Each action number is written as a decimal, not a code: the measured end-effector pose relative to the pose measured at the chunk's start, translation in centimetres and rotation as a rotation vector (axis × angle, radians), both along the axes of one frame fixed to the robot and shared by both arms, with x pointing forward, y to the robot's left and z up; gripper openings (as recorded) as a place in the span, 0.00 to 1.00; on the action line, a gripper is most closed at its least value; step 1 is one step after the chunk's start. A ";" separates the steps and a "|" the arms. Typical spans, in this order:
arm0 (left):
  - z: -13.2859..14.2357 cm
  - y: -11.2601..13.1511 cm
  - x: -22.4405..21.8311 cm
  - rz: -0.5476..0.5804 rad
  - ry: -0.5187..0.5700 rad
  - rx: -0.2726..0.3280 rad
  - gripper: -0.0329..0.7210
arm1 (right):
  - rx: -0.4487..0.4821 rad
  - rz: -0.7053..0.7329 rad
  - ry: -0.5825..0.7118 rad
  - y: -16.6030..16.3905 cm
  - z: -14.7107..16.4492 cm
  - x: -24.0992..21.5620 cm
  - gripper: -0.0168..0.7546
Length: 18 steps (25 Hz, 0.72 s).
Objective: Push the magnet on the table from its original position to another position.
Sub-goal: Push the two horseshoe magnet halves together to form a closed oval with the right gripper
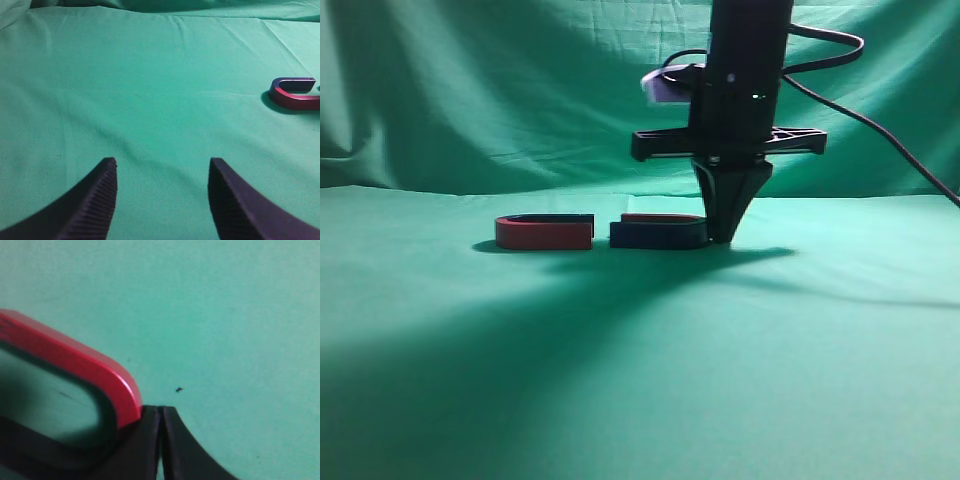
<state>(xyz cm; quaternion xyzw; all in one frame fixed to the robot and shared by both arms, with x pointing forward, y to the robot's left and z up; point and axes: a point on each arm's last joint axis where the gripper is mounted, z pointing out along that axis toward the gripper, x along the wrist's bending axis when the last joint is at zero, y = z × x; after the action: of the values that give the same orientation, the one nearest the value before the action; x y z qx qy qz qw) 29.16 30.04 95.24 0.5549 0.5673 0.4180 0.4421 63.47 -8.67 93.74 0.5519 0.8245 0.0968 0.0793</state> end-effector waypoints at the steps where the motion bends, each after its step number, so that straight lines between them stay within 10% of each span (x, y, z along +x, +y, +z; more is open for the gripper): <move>1: 0.0 0.0 0.0 0.000 0.000 0.000 0.54 | 0.003 0.011 -0.004 0.4 0.0 -0.2 0.02; 18: 0.0 0.0 0.0 0.000 0.000 0.000 0.54 | 0.002 0.029 -0.013 1.8 6.7 0.4 0.02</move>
<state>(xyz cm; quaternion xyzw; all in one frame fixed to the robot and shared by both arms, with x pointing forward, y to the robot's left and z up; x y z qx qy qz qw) 29.16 30.04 95.24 0.5549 0.5673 0.4180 0.4421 63.85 -6.90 100.44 0.5394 0.8317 0.1022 0.0829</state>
